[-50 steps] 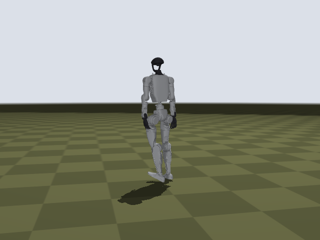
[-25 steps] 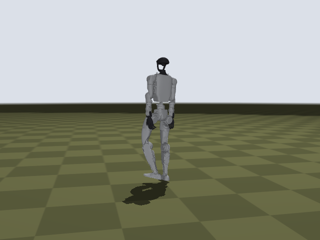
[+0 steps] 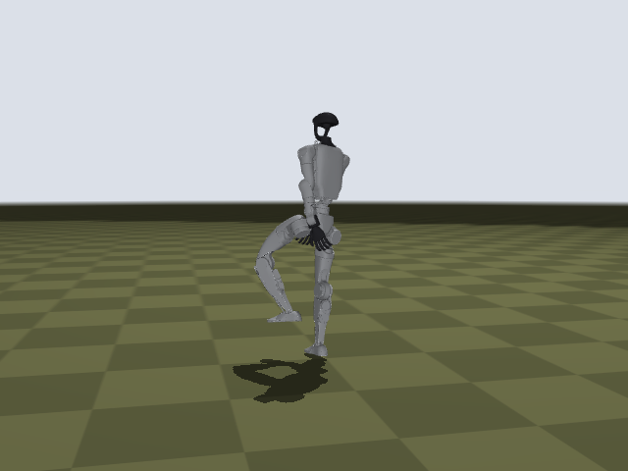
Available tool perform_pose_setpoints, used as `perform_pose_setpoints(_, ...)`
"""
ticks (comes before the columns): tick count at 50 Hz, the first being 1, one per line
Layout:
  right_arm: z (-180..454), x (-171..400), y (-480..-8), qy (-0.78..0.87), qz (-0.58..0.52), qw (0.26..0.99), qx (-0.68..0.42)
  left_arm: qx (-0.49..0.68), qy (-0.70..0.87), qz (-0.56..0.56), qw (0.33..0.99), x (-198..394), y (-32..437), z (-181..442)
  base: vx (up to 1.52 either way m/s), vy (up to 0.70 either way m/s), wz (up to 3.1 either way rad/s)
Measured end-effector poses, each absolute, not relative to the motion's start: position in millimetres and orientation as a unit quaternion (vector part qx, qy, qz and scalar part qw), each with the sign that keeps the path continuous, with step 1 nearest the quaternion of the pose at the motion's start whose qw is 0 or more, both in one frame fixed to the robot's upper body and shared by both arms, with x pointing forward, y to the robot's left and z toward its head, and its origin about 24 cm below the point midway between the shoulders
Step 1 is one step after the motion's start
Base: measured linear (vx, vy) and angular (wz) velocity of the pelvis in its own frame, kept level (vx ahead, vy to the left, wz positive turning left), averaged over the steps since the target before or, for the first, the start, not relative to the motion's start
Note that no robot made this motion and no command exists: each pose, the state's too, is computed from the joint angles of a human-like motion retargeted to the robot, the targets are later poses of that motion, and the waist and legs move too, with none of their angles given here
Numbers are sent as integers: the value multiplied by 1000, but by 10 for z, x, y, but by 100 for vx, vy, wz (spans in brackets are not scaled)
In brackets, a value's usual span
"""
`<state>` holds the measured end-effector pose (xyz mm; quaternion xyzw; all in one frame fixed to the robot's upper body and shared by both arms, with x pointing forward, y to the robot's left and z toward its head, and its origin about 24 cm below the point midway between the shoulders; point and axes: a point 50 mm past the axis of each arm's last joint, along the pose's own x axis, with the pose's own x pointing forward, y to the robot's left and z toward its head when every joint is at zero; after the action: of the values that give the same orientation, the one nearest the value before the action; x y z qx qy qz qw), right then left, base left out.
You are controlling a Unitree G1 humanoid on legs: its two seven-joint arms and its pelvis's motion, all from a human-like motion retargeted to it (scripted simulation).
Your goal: In place motions
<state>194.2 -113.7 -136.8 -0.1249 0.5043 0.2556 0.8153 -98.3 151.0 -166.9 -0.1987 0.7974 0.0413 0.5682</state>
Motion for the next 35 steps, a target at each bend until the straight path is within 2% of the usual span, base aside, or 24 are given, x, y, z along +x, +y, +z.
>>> perform_pose_setpoints(8,-1452,1773,-1188,530,253,799,-128,-191,794,31,577,-968,1480,-1680,2,3,30)
perform_pose_setpoints(19,-1661,1214,-1314,600,246,747,-144,-225,799,55,555,-1093,1398,-1640,0,3,18)
perform_pose_setpoints(23,-1693,1104,-1471,612,218,747,-141,-159,789,46,591,-864,1636,-1700,-20,11,-97)
perform_pose_setpoints(27,-1739,871,-1672,629,203,735,-153,-82,800,23,594,-727,1794,-1714,-7,13,68)
perform_pose_setpoints(31,-1774,590,-1824,665,180,706,-163,-75,797,11,600,-576,1804,-1728,-16,6,-10)
perform_pose_setpoints(35,-1786,227,-1953,708,151,680,-121,-62,779,19,624,-337,1801,-1761,-6,2,26)
